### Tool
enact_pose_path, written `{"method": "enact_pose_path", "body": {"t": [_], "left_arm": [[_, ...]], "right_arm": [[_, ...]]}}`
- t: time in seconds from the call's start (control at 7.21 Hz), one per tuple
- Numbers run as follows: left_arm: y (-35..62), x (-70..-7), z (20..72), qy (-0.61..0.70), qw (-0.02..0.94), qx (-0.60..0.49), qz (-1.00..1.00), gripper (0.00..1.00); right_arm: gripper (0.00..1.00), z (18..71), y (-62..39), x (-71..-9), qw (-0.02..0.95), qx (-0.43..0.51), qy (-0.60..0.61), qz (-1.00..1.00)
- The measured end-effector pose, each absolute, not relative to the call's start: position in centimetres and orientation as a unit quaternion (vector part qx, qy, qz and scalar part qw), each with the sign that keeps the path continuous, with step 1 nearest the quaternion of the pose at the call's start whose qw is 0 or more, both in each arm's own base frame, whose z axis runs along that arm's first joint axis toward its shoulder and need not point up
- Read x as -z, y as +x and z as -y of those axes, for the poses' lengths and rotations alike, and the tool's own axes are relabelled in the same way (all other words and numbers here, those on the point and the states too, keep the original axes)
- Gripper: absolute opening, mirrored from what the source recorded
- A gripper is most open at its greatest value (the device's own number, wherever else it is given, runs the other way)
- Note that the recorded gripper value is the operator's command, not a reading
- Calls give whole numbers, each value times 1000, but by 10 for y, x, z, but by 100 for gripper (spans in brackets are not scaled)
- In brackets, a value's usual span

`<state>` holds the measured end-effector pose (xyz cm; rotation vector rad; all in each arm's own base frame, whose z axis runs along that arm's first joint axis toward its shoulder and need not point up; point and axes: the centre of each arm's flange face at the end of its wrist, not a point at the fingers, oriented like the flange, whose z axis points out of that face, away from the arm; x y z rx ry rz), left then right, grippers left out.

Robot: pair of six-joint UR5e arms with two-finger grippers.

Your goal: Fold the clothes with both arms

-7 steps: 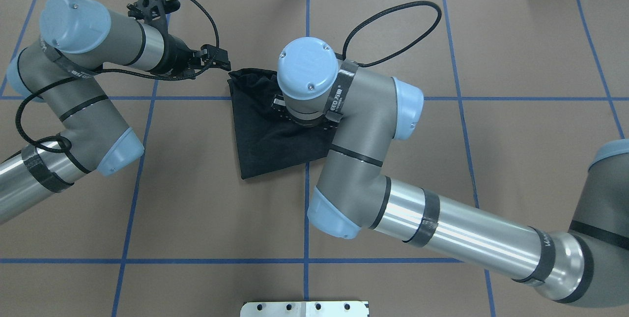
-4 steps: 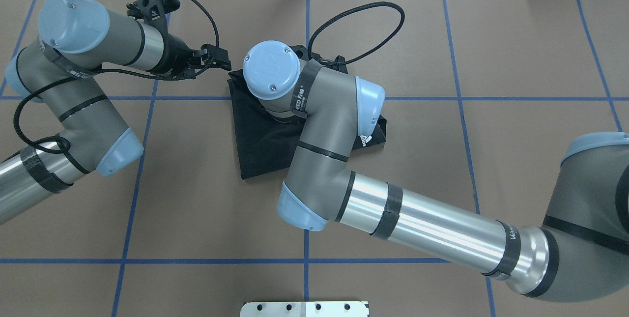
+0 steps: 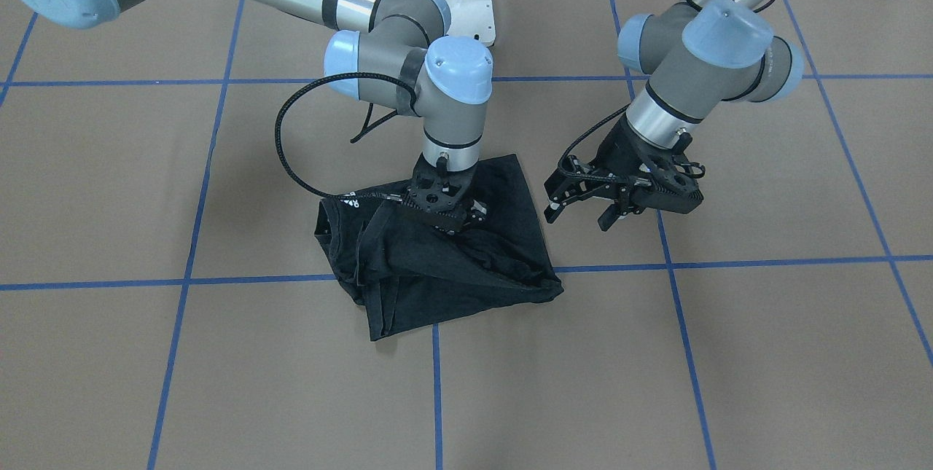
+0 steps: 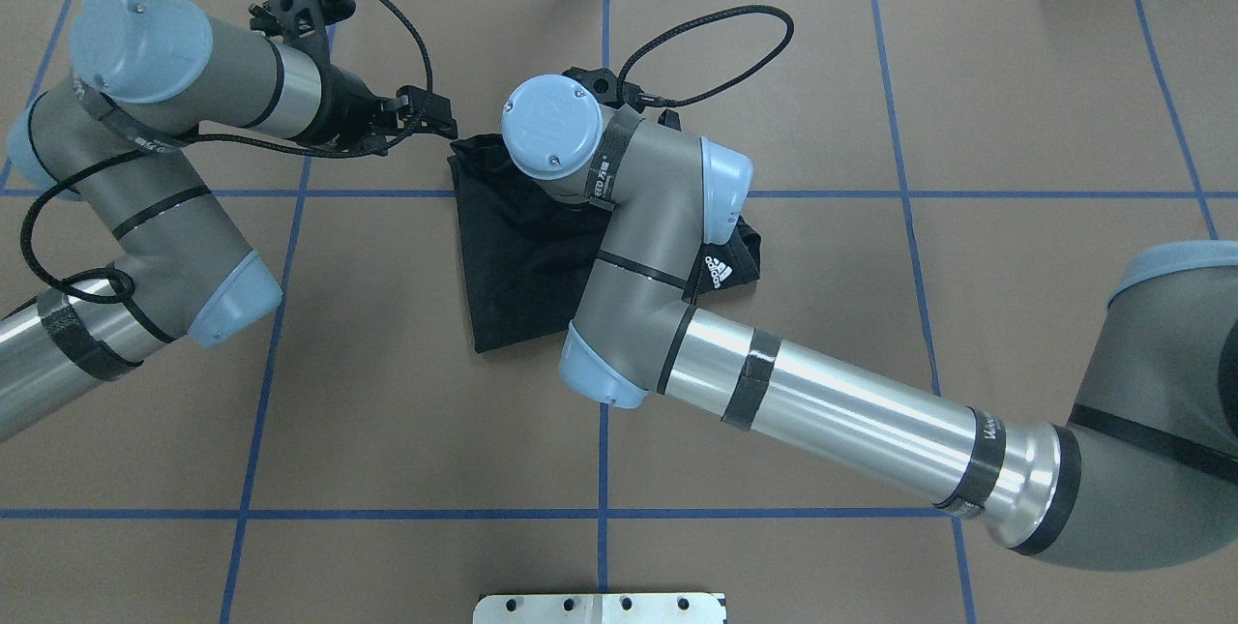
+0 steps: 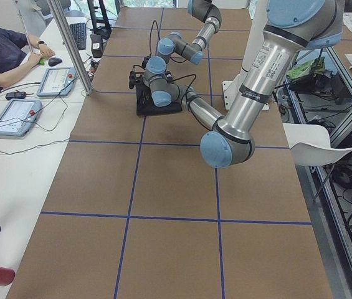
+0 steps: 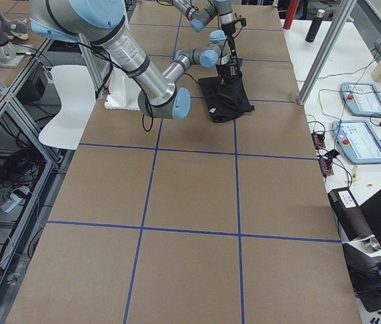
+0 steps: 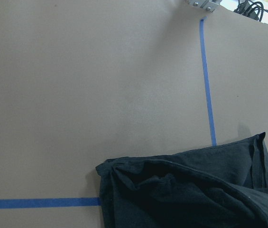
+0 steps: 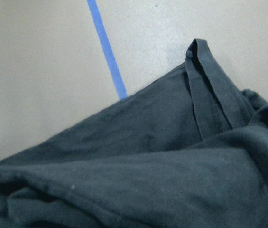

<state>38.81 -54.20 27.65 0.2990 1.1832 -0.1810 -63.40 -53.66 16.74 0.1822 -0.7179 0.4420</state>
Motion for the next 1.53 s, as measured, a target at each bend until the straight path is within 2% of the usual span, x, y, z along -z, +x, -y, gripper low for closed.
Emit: {"method": "enact_pose_path", "body": {"t": [0.28,0.55,1.25,1.39,1.53], "left_arm": [[383,-276,537,140,815,84,-556,100],[379,-274,533,142,813,83,-559,100],[376,-274,527,138,811,79,-562,100],[376,-274,527,136,812,78,-563,100],[375,-275,527,132,813,77,-561,100]], "right_arm": [[0,596,-619,-198,908,-224,110,336],[0,641,-594,-204,910,-213,130,330],[0,669,-568,-196,923,-136,187,308],[35,675,-560,-196,924,-123,196,304],[91,679,-553,-197,926,-106,189,308]]}}
